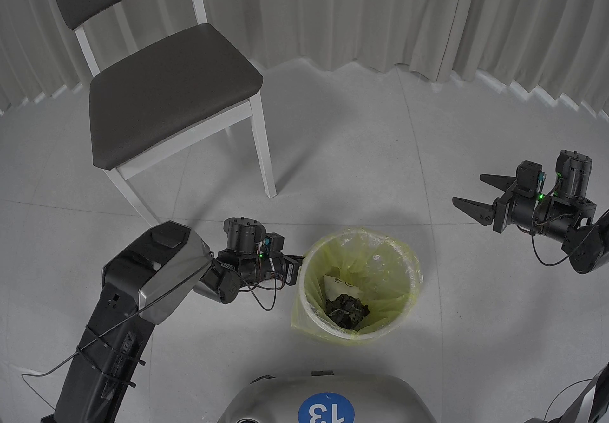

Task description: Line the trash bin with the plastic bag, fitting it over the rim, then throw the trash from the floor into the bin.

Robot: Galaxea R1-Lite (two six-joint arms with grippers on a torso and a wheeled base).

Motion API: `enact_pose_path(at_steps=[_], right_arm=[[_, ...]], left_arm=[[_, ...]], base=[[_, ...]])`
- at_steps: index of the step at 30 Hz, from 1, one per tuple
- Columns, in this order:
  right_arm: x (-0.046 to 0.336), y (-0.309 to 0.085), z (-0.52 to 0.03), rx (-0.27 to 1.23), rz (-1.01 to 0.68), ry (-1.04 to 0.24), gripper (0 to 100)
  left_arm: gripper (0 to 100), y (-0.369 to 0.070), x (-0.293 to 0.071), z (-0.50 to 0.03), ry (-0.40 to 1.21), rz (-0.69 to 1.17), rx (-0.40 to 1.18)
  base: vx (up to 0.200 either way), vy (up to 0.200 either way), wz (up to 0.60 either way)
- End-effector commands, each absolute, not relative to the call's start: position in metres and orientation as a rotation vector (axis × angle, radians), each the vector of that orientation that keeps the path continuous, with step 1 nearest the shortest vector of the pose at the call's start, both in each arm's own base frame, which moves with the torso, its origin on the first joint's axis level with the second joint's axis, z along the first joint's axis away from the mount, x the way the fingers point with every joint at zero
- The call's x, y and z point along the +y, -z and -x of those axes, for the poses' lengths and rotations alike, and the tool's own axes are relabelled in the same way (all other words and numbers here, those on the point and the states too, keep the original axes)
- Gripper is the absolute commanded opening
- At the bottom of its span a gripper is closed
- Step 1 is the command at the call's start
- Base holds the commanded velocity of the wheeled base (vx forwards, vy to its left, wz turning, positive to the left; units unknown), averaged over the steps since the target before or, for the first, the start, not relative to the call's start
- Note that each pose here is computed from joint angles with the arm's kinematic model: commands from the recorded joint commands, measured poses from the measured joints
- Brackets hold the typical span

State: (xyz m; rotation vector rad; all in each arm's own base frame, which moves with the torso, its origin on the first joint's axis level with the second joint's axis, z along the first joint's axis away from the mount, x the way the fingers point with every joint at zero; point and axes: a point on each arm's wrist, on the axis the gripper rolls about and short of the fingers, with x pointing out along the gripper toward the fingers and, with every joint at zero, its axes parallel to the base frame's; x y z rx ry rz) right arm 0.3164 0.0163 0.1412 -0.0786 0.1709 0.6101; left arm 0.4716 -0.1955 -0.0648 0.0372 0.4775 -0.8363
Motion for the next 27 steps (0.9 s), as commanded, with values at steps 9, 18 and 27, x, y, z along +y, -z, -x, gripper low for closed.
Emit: enact_pose_path(at_steps=[9,18,27], right_arm=[[0.016,-0.130,-0.323,0.202,0.068,-0.611,100],[0.016,-0.128,-0.323,0.209,0.067,-0.610,100],[0.015,-0.124,-0.326,0.214,0.064,-0.609,100]], left_arm=[[0,0.080,-0.196,-0.480,0.834,-0.048,0.457],[100,0.081,-0.196,-0.481,0.831,-0.036,0.461],[100,0.078,-0.177,-0.487,0.793,-0.032,0.434]], base=[[0.000,0.000,0.00],[0.000,0.000,0.00],[0.000,0.000,0.00]])
